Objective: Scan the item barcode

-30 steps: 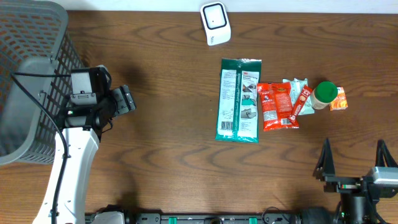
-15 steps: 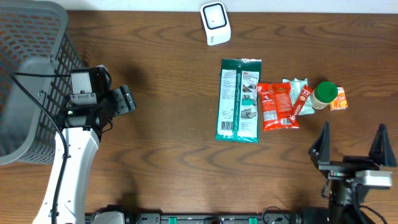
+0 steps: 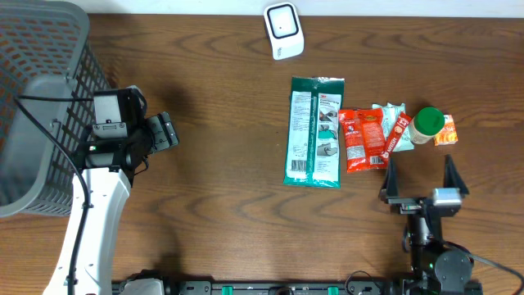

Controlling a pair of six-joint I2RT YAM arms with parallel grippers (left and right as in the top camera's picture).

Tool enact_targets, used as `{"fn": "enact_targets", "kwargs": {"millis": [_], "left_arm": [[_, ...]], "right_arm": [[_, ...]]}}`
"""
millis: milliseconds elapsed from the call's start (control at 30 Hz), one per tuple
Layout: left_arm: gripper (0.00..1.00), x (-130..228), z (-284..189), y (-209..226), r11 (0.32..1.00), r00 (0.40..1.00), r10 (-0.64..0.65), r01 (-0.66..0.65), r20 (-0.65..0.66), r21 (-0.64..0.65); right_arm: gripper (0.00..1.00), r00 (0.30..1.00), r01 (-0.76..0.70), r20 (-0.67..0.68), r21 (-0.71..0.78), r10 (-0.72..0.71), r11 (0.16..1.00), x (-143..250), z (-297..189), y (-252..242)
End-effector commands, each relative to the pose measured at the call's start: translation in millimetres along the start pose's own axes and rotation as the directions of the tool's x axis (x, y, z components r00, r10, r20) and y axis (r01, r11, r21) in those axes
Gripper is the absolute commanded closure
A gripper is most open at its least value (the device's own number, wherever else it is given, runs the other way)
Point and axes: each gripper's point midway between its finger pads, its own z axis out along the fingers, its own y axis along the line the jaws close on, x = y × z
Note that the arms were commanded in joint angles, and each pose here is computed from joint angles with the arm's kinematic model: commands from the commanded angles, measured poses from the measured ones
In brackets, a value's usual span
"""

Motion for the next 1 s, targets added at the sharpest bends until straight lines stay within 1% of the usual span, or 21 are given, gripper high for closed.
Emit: {"fn": "enact_targets", "kwargs": {"millis": [0, 133, 233, 400, 967], "left_arm": [[0.16, -8, -5, 0, 1.0, 1.0, 0.007, -0.007, 0.025, -0.004], [0.16, -8, -5, 0, 1.0, 1.0, 0.008, -0.008, 0.025, -0.004], [0.16, -8, -5, 0, 1.0, 1.0, 0.007, -0.007, 0.025, -0.004], [0.16, -8, -5, 0, 1.0, 1.0, 0.007, -0.007, 0.025, -0.004], [0.17, -8, -5, 0, 1.0, 1.0, 0.008, -0.008, 0.025, -0.004]], "right_arm": [[0.01, 0.997, -0.029, -0.075, 0.001, 0.029, 1.0, 19, -1, 0], [0.01, 0.97, -0.046, -0.239, 0.018, 0.049, 0.999, 59, -8, -1], [0.01, 0.958, -0.046, -0.28, 0.039, 0.055, 0.998, 70, -10, -4], [0.01, 0.958, -0.038, -0.279, 0.093, 0.063, 0.995, 70, -11, -10], [0.01, 0.952, -0.053, -0.297, 0.078, 0.074, 0.996, 74, -12, -6]]}}
